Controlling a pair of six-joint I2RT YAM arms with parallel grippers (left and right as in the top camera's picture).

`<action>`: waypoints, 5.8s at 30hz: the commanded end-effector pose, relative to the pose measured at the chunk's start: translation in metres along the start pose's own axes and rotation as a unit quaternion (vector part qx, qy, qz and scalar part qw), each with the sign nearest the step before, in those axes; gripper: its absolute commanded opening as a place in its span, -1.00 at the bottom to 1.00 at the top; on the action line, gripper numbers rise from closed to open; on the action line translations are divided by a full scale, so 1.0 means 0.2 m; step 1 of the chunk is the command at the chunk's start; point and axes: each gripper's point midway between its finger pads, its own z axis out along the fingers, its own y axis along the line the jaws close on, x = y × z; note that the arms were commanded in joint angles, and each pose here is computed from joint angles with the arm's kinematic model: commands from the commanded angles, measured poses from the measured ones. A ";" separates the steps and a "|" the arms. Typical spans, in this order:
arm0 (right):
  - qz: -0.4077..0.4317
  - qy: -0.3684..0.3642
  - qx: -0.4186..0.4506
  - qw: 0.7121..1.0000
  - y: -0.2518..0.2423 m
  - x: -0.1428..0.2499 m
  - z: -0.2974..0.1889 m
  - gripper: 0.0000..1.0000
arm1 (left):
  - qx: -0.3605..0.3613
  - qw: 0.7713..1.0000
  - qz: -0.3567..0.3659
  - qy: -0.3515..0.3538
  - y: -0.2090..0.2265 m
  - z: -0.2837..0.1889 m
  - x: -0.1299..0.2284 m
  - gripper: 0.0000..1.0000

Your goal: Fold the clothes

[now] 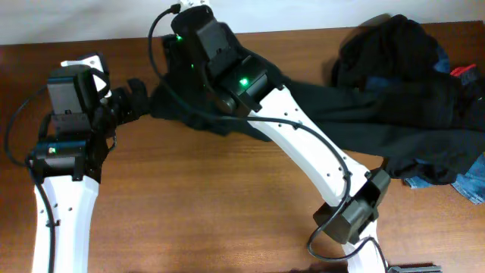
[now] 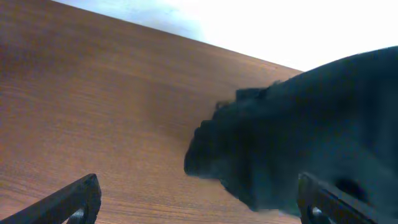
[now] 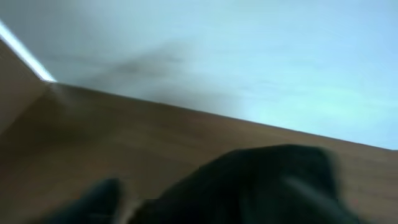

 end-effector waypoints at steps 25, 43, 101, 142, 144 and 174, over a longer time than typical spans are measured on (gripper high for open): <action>0.118 0.193 0.133 0.965 -1.29 0.15 -0.61 0.98 | 0.118 0.935 0.057 0.328 -0.24 0.66 0.86 0.53; 0.115 0.211 0.140 0.961 -1.34 0.21 -0.58 0.98 | -0.021 0.938 0.202 0.281 -0.29 0.91 1.00 0.40; 0.081 0.260 0.126 0.954 -1.35 0.37 -0.48 0.98 | -0.324 0.921 0.116 0.184 0.75 -0.04 -0.26 -0.99; 0.096 0.312 0.111 0.939 -1.38 0.53 -0.41 0.98 | -0.106 0.984 0.017 0.145 0.73 0.15 -0.31 0.84; 0.104 0.327 0.117 0.932 -1.43 0.59 -0.38 0.98 | -0.091 0.984 0.016 0.152 0.71 0.20 -0.29 0.84; 0.164 0.416 0.143 0.883 -2.00 1.29 0.13 0.96 | 0.006 0.965 0.145 0.217 0.15 0.77 -0.03 0.84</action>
